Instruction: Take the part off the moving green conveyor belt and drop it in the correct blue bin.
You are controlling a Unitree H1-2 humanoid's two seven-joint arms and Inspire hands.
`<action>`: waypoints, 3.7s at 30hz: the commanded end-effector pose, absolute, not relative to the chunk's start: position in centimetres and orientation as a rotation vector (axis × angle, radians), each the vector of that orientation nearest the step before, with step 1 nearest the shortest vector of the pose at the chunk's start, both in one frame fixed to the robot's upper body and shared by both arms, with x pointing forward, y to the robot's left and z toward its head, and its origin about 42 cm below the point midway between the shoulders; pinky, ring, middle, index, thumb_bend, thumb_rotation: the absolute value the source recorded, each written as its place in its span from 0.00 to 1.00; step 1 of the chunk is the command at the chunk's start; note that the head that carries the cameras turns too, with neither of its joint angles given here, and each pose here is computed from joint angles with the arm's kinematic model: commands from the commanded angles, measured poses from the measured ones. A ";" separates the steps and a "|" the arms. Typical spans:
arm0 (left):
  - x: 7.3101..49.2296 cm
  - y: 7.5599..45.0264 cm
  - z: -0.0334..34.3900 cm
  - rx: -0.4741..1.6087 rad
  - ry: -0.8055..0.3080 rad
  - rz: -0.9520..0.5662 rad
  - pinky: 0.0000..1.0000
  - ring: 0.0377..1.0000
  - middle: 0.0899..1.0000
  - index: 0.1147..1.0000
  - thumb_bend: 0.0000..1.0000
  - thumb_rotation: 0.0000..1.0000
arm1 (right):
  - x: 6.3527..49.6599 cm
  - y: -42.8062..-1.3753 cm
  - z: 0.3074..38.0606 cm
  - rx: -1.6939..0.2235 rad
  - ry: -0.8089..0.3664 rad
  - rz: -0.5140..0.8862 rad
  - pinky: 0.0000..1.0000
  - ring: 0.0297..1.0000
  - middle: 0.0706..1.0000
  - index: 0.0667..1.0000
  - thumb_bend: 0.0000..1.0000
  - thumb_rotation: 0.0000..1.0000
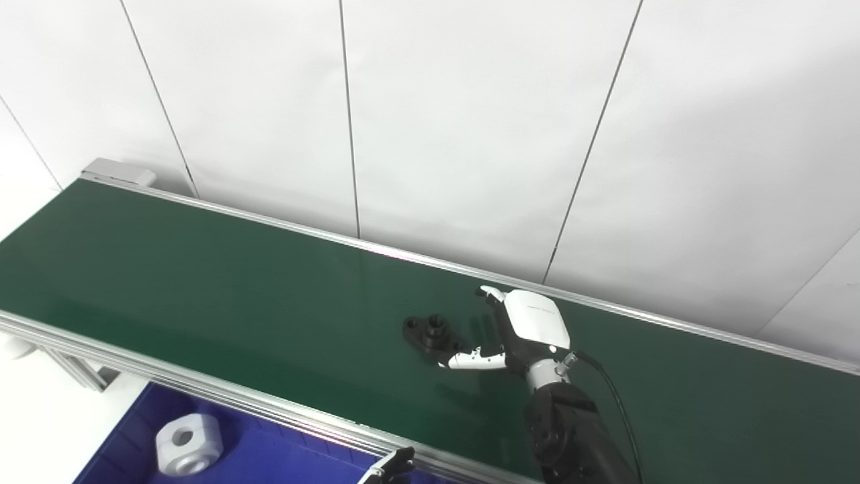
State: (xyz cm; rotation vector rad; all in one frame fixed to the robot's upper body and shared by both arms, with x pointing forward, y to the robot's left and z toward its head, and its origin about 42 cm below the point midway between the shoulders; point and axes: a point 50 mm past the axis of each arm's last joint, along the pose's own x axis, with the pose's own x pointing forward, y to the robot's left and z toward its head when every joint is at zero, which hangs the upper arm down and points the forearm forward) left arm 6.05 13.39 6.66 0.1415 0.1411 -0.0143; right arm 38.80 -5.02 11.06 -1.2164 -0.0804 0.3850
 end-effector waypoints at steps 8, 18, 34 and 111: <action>6.0 3.7 11.5 -0.120 0.054 -0.049 0.66 0.81 0.85 0.80 0.48 0.85 | 37.6 0.2 12.9 -1.219 -0.202 0.445 0.29 0.40 0.66 0.77 0.93 0.56; 6.1 3.5 11.9 -0.132 0.018 -0.031 0.64 0.79 0.84 0.79 0.50 0.77 | 36.1 0.4 10.4 -1.455 -0.245 0.493 0.14 0.18 0.27 0.52 0.83 0.38; 5.7 3.9 12.7 -0.132 0.065 -0.030 0.68 0.79 0.82 0.79 0.60 0.72 | 35.7 -1.6 8.1 -1.541 -0.194 0.482 0.07 0.12 0.19 0.45 0.52 0.12; 8.4 15.9 18.8 -0.153 0.079 -0.120 1.00 0.95 0.89 0.95 0.63 0.96 | 17.2 -9.6 12.9 -1.643 0.213 0.852 0.74 0.86 0.93 0.93 1.00 0.85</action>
